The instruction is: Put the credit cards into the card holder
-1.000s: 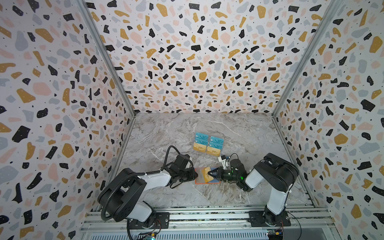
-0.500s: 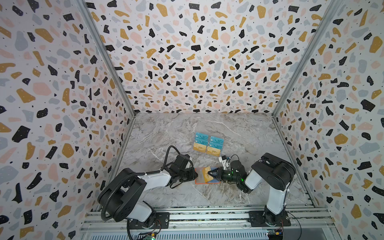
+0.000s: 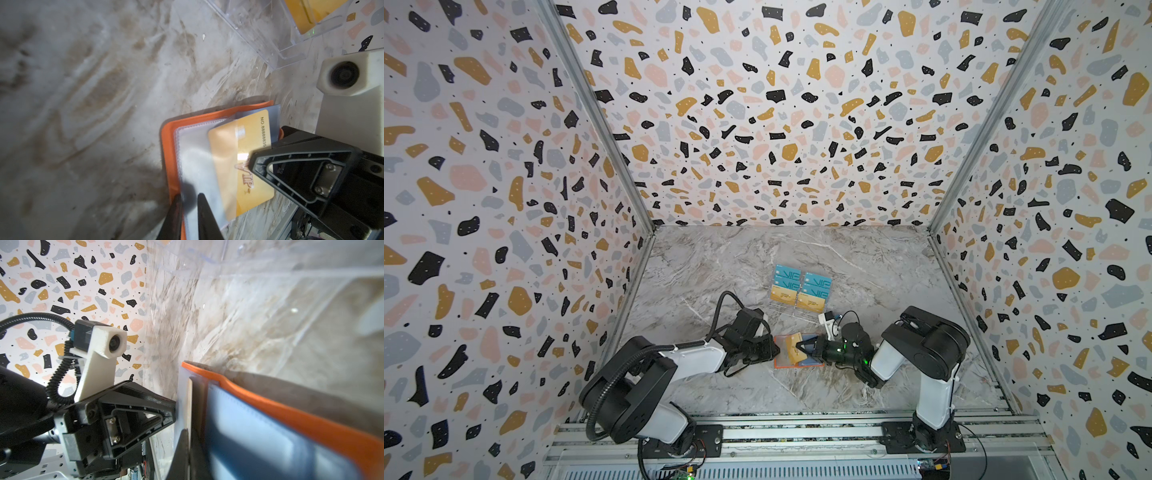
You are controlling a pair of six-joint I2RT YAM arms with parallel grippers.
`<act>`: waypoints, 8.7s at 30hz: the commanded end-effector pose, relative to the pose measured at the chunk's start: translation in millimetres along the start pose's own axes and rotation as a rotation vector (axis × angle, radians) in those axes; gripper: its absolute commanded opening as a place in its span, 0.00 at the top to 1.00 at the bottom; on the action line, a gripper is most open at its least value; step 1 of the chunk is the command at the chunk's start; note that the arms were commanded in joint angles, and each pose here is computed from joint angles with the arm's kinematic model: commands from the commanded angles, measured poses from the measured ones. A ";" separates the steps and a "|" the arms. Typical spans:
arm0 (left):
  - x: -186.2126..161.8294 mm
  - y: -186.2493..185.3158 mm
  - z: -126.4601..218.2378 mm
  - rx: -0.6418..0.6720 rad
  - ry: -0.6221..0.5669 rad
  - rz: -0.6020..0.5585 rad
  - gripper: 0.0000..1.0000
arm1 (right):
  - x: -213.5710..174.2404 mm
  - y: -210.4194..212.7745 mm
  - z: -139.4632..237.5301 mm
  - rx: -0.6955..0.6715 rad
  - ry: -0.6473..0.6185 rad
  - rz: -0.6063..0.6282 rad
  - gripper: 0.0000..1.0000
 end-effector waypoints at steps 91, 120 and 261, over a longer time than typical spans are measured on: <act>14.3 -17.9 16.0 0.060 -0.050 0.024 0.69 | 15.1 49.9 9.2 -0.391 0.332 0.463 0.52; 3.6 -94.7 -14.3 -0.082 -0.015 -0.078 0.71 | 9.2 9.3 37.5 -0.419 0.326 0.428 0.86; 5.3 -62.9 -8.8 -0.205 0.014 0.049 0.43 | 17.6 18.5 40.6 -0.169 0.267 0.321 0.87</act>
Point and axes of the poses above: each gripper's point midway between its finger pads, its own z axis back along the fingers, its own y axis along the line the jaws close on, x = y × z, the point moved 5 cm from there along z, back along the fingers, and after that the axes turned 13 degrees about z, right-handed, at the moved point
